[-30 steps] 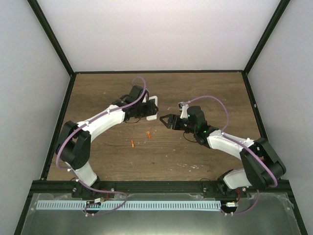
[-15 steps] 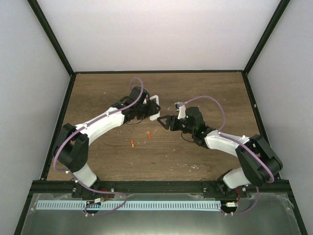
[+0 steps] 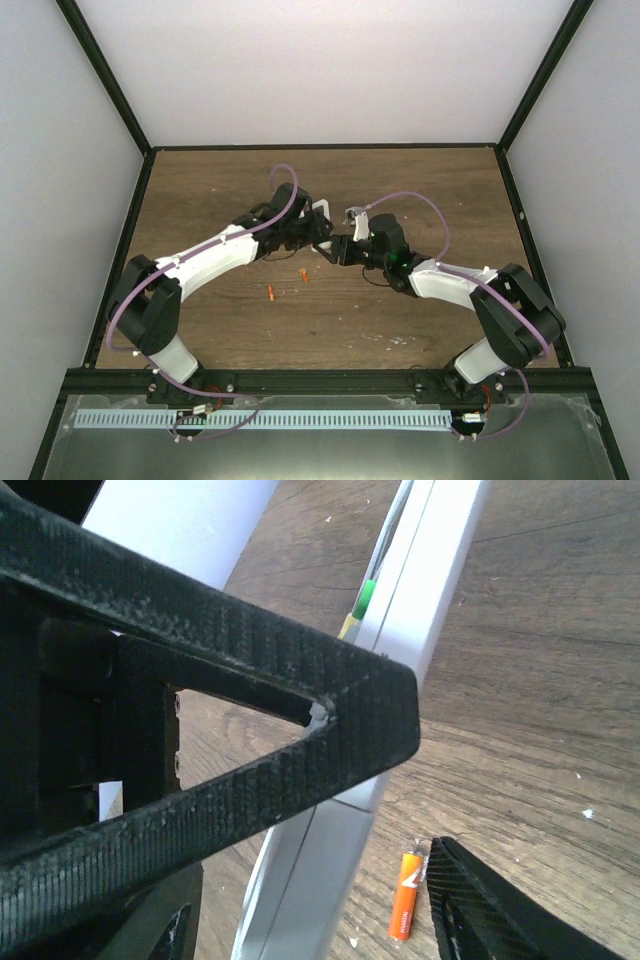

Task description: Load the batteries into the remote control

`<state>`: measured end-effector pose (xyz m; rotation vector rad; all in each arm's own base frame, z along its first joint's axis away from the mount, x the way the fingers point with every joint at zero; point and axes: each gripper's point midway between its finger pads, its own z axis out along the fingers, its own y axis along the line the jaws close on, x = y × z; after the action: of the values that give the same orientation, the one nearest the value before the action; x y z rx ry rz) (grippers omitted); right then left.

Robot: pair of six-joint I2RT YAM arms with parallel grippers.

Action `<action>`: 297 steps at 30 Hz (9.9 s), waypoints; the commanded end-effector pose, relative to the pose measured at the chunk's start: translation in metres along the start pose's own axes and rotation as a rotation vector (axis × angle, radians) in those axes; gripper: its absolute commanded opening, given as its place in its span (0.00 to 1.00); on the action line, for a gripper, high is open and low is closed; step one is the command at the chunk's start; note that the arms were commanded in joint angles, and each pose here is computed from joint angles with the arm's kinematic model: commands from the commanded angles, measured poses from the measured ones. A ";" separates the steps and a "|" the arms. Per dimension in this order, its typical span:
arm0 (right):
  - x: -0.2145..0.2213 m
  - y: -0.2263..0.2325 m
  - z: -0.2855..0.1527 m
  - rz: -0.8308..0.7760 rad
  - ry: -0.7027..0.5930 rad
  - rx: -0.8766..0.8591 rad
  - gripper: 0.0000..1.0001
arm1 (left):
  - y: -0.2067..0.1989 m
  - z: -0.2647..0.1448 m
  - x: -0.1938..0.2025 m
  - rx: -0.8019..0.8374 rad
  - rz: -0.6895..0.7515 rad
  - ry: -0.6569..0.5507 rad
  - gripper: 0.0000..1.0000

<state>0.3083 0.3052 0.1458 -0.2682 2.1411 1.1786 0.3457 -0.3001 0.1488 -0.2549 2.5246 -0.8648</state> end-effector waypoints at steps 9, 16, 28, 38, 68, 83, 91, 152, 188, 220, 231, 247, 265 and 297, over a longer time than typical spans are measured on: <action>-0.016 0.014 0.009 -0.027 -0.031 -0.018 0.39 | -0.011 -0.018 -0.011 0.042 -0.044 -0.105 0.35; -0.024 0.018 0.009 -0.044 -0.070 -0.026 0.32 | -0.011 -0.021 -0.012 0.049 -0.062 -0.127 0.34; -0.029 0.028 0.002 -0.084 -0.103 -0.056 0.08 | -0.011 -0.022 -0.012 0.055 -0.064 -0.147 0.42; -0.028 0.021 0.002 -0.075 -0.104 -0.016 0.04 | -0.014 -0.020 -0.010 0.077 -0.053 -0.143 0.93; 0.003 -0.044 -0.058 -0.968 0.081 0.811 0.01 | 0.048 -0.078 -0.057 0.229 -0.338 -0.087 1.00; 0.014 -0.021 -0.041 -1.355 -0.018 0.949 0.01 | 0.052 -0.058 -0.021 0.333 -0.500 0.026 1.00; 0.018 0.002 -0.021 -1.432 -0.062 0.925 0.01 | 0.040 -0.042 -0.007 0.364 -0.524 0.069 1.00; 0.043 -0.006 -0.034 -1.455 -0.027 1.065 0.01 | 0.053 -0.027 0.007 0.243 -0.497 0.049 0.26; 0.041 0.016 -0.023 -1.459 -0.072 0.984 0.01 | 0.056 -0.015 0.012 0.254 -0.509 0.086 0.16; 0.014 0.060 -0.057 -1.040 -0.111 0.478 1.00 | 0.040 -0.043 -0.025 0.500 -0.190 -0.050 0.00; 0.010 0.063 -0.093 -0.919 -0.110 0.206 1.00 | 0.028 -0.065 -0.015 0.646 0.007 -0.073 0.00; 0.027 0.048 -0.053 -0.754 0.078 0.207 0.99 | 0.023 -0.076 -0.010 0.710 0.034 -0.102 0.00; 0.016 0.035 -0.035 -0.795 0.065 0.289 0.85 | 0.019 -0.078 -0.013 0.709 -0.001 -0.110 0.00; 0.024 0.031 -0.025 -0.815 0.113 0.279 0.47 | 0.019 -0.071 -0.014 0.712 -0.035 -0.098 0.00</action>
<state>0.2595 0.3016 0.1474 -0.9875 1.9555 0.3945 0.3194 -0.2394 0.1786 -0.1333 2.0178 -1.6265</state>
